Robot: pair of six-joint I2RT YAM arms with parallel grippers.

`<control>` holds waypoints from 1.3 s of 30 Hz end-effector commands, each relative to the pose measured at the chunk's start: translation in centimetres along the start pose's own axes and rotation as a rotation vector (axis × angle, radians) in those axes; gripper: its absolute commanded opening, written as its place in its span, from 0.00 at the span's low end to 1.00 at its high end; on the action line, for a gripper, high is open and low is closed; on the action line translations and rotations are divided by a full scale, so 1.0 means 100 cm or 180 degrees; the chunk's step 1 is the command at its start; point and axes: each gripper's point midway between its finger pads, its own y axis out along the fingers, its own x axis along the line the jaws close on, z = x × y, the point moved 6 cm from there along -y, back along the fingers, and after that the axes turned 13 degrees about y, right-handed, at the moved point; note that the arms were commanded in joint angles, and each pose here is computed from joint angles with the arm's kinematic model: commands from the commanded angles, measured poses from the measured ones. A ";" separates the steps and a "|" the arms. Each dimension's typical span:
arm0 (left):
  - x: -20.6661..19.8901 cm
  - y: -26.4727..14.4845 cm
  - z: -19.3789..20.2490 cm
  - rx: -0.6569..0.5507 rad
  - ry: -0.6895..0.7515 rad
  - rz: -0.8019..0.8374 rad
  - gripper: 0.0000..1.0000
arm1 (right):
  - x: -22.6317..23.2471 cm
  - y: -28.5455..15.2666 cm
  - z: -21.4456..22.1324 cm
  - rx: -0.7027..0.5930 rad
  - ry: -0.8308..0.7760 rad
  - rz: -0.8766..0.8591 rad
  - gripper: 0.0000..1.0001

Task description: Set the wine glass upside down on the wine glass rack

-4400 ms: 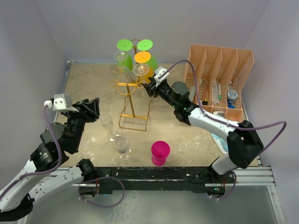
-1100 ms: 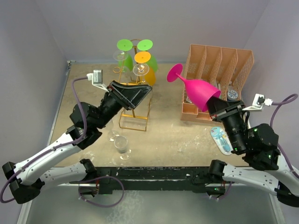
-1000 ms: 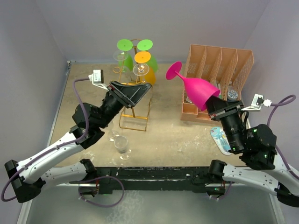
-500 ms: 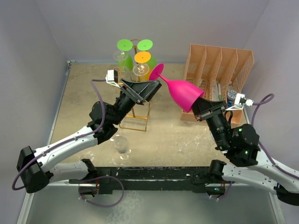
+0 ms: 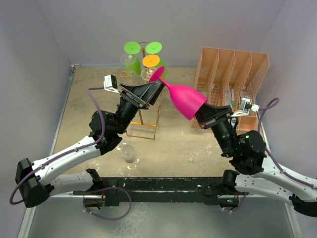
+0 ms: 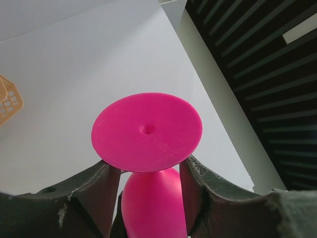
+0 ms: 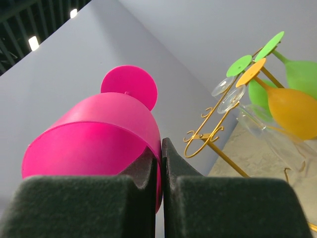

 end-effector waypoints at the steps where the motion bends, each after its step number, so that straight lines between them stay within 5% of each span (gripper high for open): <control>1: -0.017 0.001 -0.026 -0.0462 -0.0010 0.0139 0.44 | 0.015 -0.001 0.011 0.0235 0.0007 -0.0424 0.00; 5: -0.020 0.002 -0.029 -0.0509 0.0053 0.0167 0.35 | 0.011 0.001 0.021 0.0367 -0.0152 -0.0444 0.00; 20: -0.019 0.005 -0.027 -0.0484 0.0227 0.0159 0.29 | 0.011 0.002 0.048 0.0821 -0.0420 -0.0693 0.00; 28: -0.017 0.001 -0.028 -0.0509 0.0333 0.0146 0.00 | 0.008 0.003 0.047 0.0779 -0.0396 -0.0616 0.00; 29: -0.020 0.001 -0.027 -0.0467 0.0387 0.0186 0.00 | 0.007 0.003 0.047 0.0785 -0.0406 -0.0597 0.05; 31: -0.024 0.002 -0.030 -0.0426 0.0578 0.0131 0.00 | 0.002 0.002 0.044 0.0763 -0.0530 -0.0507 0.32; 33: -0.029 0.005 -0.037 -0.0406 0.0881 0.0013 0.00 | -0.002 0.000 0.040 0.0734 -0.0609 -0.0400 0.44; 39: -0.034 0.009 -0.050 -0.0317 0.1801 -0.0217 0.00 | -0.020 -0.009 0.026 0.0643 -0.0833 0.0008 0.54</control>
